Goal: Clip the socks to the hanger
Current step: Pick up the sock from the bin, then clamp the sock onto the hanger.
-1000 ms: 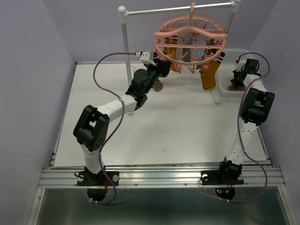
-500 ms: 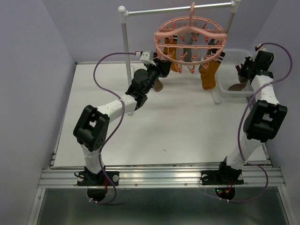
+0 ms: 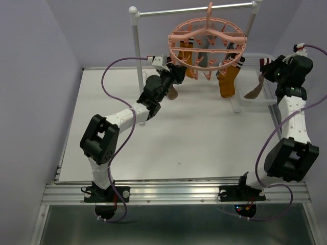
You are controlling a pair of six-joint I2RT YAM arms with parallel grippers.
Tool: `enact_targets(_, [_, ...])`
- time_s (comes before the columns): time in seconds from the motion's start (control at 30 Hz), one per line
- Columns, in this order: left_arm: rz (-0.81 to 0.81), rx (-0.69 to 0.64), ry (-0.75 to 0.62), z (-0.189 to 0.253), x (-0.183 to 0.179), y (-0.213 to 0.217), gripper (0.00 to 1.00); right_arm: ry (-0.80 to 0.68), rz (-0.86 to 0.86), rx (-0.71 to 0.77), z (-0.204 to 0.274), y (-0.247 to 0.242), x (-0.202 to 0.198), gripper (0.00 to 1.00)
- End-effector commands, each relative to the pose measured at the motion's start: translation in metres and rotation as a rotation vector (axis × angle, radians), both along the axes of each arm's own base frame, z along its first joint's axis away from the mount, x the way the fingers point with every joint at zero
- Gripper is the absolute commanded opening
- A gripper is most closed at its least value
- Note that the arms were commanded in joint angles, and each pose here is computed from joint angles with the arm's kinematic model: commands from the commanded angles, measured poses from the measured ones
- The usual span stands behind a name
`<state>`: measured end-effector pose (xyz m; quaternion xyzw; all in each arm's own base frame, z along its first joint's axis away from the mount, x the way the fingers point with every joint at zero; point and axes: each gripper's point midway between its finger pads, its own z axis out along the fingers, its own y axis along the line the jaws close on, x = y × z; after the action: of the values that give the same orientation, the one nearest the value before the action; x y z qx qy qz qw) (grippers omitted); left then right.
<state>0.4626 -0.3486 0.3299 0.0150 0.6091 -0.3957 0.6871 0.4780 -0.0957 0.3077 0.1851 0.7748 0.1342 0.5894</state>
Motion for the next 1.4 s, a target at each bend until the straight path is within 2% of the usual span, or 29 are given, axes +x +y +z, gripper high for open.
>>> enact_targets(0.0, [0.036,-0.101,-0.097,0.064,-0.012,0.016,0.0,-0.358,0.124,0.007,0.113,0.039,-0.035,0.01])
enact_targets(0.1, [0.043,-0.108,-0.091,0.064,-0.012,0.016,0.0,-0.489,0.23,0.028,0.152,0.067,-0.065,0.01])
enact_targets(0.17, [0.044,-0.121,-0.085,0.065,-0.011,0.017,0.0,-0.583,0.365,0.064,0.173,0.096,-0.092,0.01])
enact_targets(0.23, [0.045,-0.131,-0.079,0.064,-0.011,0.017,0.0,-0.626,0.435,0.101,0.18,0.11,-0.108,0.01])
enact_targets(0.3, [0.054,-0.136,-0.078,0.064,-0.009,0.019,0.0,-0.638,0.527,0.208,0.174,0.127,-0.124,0.01])
enact_targets(0.33, [0.055,-0.14,-0.077,0.064,-0.009,0.019,0.0,-0.719,0.593,0.195,0.187,0.137,-0.14,0.01])
enact_targets(0.37, [0.057,-0.144,-0.079,0.066,-0.008,0.02,0.0,-0.735,0.624,0.221,0.187,0.142,-0.146,0.01])
enact_targets(0.43, [0.064,-0.15,-0.08,0.068,-0.007,0.02,0.0,-0.77,0.678,0.359,0.189,0.148,-0.161,0.01])
enact_targets(0.5, [0.074,-0.157,-0.076,0.069,-0.005,0.022,0.0,-0.839,0.718,0.363,0.187,0.153,-0.175,0.01])
enact_targets(0.63, [0.077,-0.155,-0.088,0.073,-0.005,0.023,0.0,-0.766,0.833,0.439,0.174,0.174,-0.176,0.01])
enact_targets(0.77, [0.084,-0.17,-0.088,0.077,-0.005,0.025,0.0,-0.635,1.004,0.524,0.142,0.228,-0.17,0.01])
enact_targets(0.93, [0.082,-0.174,-0.089,0.08,-0.006,0.026,0.0,-0.574,1.073,0.566,0.114,0.249,-0.168,0.01])
enact_targets(1.13, [0.092,-0.198,-0.083,0.083,-0.006,0.028,0.0,-0.494,1.054,0.574,0.082,0.261,-0.163,0.01])
enact_targets(1.23, [0.086,-0.213,-0.078,0.084,-0.006,0.028,0.0,-0.444,1.013,0.546,0.064,0.267,-0.152,0.01])
enact_targets(1.27, [0.087,-0.217,-0.078,0.084,-0.005,0.028,0.0,-0.457,0.997,0.486,0.059,0.269,-0.146,0.01])
enact_targets(1.33, [0.082,-0.227,-0.075,0.086,-0.005,0.027,0.0,-0.369,0.946,0.47,0.042,0.276,-0.134,0.01])
enact_targets(1.37, [0.081,-0.227,-0.074,0.086,-0.005,0.026,0.0,-0.371,0.922,0.452,0.042,0.285,-0.131,0.01])
